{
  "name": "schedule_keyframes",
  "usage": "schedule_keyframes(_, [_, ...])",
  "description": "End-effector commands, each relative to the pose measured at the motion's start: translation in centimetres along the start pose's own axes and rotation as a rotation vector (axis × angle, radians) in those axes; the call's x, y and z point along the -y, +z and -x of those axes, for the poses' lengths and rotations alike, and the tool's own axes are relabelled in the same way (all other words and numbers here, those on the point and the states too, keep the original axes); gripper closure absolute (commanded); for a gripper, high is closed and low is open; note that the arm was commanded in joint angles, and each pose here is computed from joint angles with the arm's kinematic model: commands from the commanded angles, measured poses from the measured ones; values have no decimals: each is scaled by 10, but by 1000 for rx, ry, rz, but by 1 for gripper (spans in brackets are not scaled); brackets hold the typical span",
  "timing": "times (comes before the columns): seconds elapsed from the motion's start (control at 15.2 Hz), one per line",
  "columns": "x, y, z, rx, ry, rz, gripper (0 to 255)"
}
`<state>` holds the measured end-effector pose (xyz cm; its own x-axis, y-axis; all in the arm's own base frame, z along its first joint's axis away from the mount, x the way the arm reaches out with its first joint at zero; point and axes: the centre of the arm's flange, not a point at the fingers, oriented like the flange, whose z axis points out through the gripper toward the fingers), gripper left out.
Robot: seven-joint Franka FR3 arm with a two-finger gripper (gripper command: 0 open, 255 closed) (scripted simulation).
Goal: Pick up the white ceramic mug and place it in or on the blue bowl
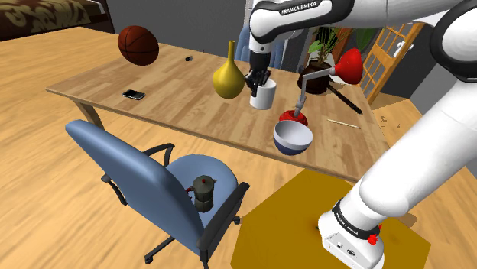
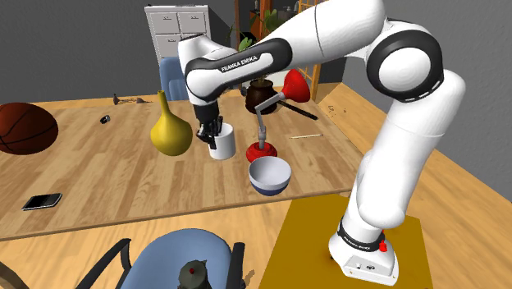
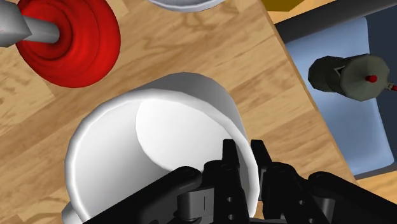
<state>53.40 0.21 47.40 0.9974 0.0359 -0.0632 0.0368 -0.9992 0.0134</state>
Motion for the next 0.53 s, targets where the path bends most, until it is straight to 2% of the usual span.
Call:
schedule_keyframes(0.0, [-1,-10,1,0,0,0,255])
schedule_keyframes(0.4, [-1,-39,3,0,0,0,255])
schedule_keyframes(0.46, [-2,-40,16,0,0,0,255])
